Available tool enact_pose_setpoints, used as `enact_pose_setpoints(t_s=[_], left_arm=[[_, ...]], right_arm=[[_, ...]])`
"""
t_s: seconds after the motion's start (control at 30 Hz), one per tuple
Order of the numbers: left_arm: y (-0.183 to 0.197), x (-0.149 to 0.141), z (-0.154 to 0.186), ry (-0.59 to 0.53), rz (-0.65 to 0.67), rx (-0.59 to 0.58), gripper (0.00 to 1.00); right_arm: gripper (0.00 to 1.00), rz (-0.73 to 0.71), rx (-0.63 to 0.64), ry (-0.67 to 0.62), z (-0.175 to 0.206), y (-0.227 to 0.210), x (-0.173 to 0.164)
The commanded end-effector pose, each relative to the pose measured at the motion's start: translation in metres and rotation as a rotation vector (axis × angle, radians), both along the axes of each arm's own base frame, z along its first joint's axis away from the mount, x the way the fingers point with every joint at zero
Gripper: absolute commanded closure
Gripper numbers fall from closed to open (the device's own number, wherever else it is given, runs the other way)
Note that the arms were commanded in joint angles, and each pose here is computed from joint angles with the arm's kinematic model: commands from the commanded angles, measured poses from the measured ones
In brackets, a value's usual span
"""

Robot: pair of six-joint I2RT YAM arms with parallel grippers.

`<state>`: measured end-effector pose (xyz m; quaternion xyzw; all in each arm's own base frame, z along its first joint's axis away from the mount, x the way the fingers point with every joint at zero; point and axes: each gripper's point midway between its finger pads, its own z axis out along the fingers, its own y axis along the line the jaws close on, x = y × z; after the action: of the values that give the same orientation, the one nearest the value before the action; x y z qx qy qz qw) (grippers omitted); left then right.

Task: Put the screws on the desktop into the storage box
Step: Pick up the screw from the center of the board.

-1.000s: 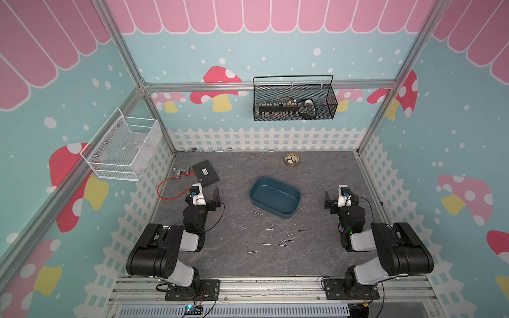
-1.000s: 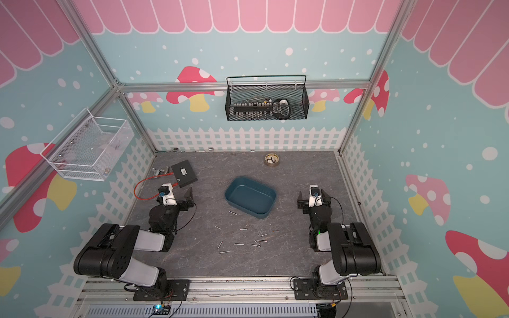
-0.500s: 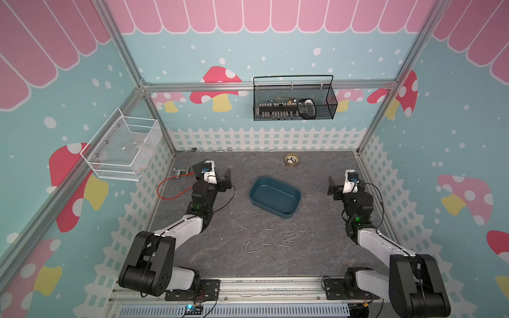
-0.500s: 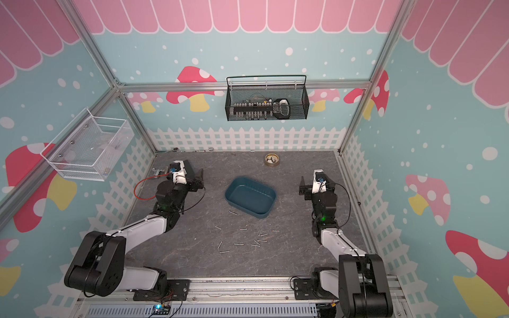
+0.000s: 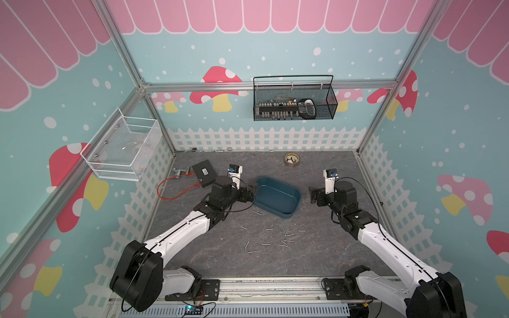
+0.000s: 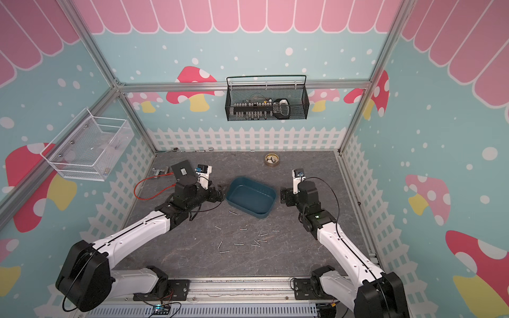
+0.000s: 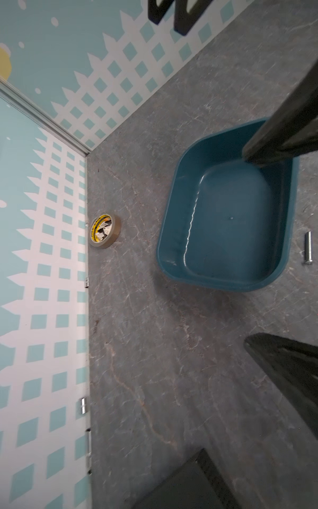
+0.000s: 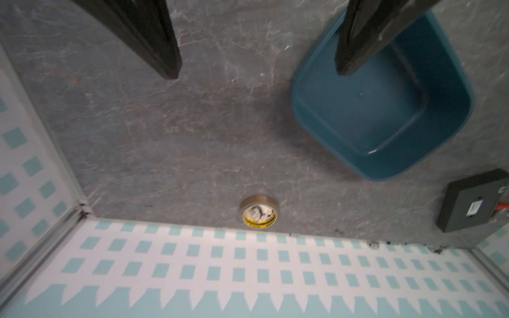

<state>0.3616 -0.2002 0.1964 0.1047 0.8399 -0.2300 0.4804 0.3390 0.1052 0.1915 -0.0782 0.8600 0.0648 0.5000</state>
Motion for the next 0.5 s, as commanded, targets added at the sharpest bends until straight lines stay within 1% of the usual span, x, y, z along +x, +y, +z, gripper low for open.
enact_pose_setpoints(t_s=[0.0,0.1,0.17,0.3,0.37,0.47], left_arm=[[-0.010,-0.020,-0.007,0.131,-0.065,-0.044,0.01],[-0.015,-0.027,-0.015,0.185,-0.109,-0.032,0.01],[-0.017,-0.031,-0.019,0.222,-0.126,-0.025,0.01],[-0.021,-0.041,-0.029,0.285,-0.168,-0.025,0.01],[-0.022,-0.046,-0.032,0.307,-0.185,-0.040,0.01],[-0.022,-0.053,-0.035,0.338,-0.206,-0.081,0.01]], right_arm=[[0.05,0.018,-0.038,0.193,-0.035,0.008,-0.026],[0.06,0.087,-0.089,0.293,-0.053,0.027,-0.043],[0.08,0.109,-0.111,0.349,-0.065,0.035,-0.053],[0.13,0.146,-0.115,0.412,-0.077,0.047,-0.067],[0.15,0.165,-0.130,0.450,-0.084,0.050,-0.073],[0.16,0.202,-0.158,0.512,-0.095,0.055,-0.084]])
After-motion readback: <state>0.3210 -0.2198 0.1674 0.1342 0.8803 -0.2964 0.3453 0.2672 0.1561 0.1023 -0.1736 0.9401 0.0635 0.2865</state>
